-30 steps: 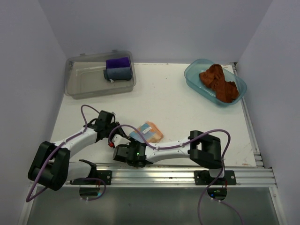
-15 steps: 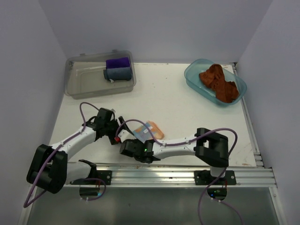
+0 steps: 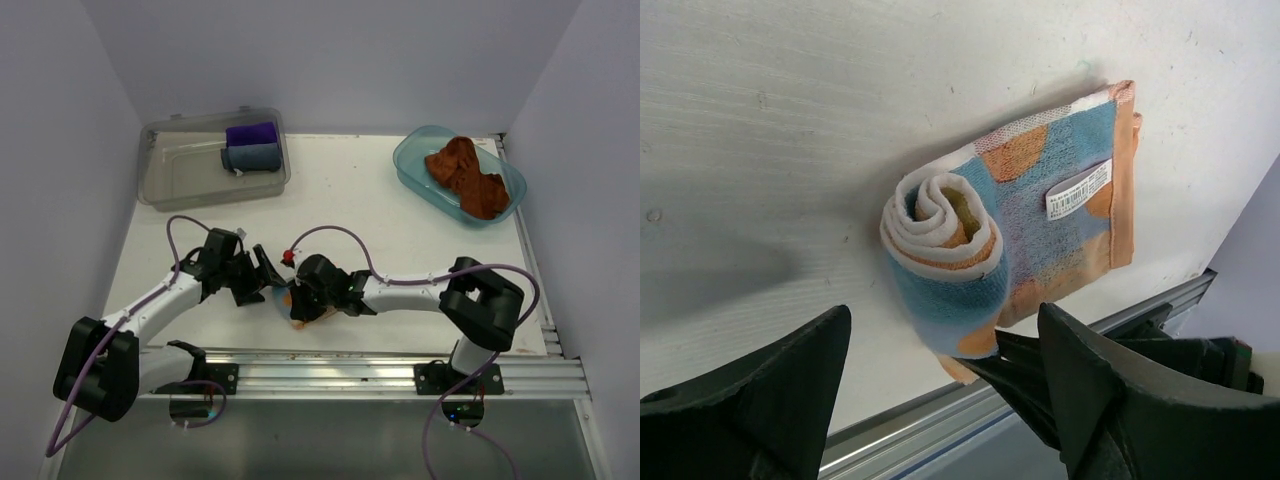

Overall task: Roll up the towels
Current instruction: Roll the towel

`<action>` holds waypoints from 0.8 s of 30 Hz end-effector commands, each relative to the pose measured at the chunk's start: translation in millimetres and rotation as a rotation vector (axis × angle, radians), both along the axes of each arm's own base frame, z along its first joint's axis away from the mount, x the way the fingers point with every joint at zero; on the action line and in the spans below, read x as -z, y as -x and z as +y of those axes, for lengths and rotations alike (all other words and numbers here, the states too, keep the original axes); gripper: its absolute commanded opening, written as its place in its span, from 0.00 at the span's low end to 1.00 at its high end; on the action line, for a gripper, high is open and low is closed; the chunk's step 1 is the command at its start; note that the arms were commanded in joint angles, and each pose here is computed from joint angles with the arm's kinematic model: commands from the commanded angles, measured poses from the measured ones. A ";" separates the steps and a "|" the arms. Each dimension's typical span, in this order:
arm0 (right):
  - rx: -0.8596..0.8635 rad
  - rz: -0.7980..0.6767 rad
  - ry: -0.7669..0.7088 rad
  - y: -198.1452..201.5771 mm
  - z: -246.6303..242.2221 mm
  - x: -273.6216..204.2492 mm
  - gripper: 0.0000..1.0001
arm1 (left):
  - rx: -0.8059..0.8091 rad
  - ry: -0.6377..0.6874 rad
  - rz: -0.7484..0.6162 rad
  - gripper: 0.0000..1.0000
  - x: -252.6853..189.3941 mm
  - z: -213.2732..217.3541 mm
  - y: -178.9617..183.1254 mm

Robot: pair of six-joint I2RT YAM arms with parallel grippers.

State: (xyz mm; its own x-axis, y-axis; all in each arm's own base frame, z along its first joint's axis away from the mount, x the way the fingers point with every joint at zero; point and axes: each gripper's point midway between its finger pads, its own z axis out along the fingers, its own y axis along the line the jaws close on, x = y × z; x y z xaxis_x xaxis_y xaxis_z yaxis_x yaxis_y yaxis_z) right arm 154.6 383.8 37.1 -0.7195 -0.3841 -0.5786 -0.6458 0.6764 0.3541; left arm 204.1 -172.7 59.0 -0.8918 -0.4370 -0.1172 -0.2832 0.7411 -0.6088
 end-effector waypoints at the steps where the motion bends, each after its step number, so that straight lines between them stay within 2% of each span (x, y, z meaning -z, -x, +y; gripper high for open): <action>1: -0.064 0.157 -0.202 20.1 18.4 -28.7 0.00 | 0.040 0.024 -0.037 0.79 -3.4 -3.0 0.8; 4: -0.049 0.220 -0.269 16.7 17.2 -32.9 0.00 | 0.051 0.034 -0.030 0.78 1.9 -4.6 3.1; 13: -0.034 0.377 -0.311 18.2 7.6 -9.9 0.00 | 0.068 0.056 -0.016 0.72 15.0 -11.2 4.5; 18: -0.049 0.416 -0.296 22.2 9.0 -1.3 0.00 | 0.083 0.062 -0.012 0.70 20.1 -17.0 2.9; 21: -0.055 0.419 -0.279 22.3 7.9 0.1 0.00 | 0.082 0.061 -0.008 0.65 25.2 -18.8 1.9; 24: -0.058 0.417 -0.265 21.9 6.3 -0.1 0.00 | 0.093 0.057 0.009 0.51 31.5 -22.2 3.2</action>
State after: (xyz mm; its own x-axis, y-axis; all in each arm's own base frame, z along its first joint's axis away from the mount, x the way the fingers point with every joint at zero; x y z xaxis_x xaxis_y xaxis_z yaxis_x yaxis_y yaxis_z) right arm 136.0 389.3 36.4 -0.8934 -0.2827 -0.3492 -0.4480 0.5008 0.7406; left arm 195.2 -185.7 26.6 -0.9243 -0.3762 -0.0642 -0.2588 0.7416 -0.6189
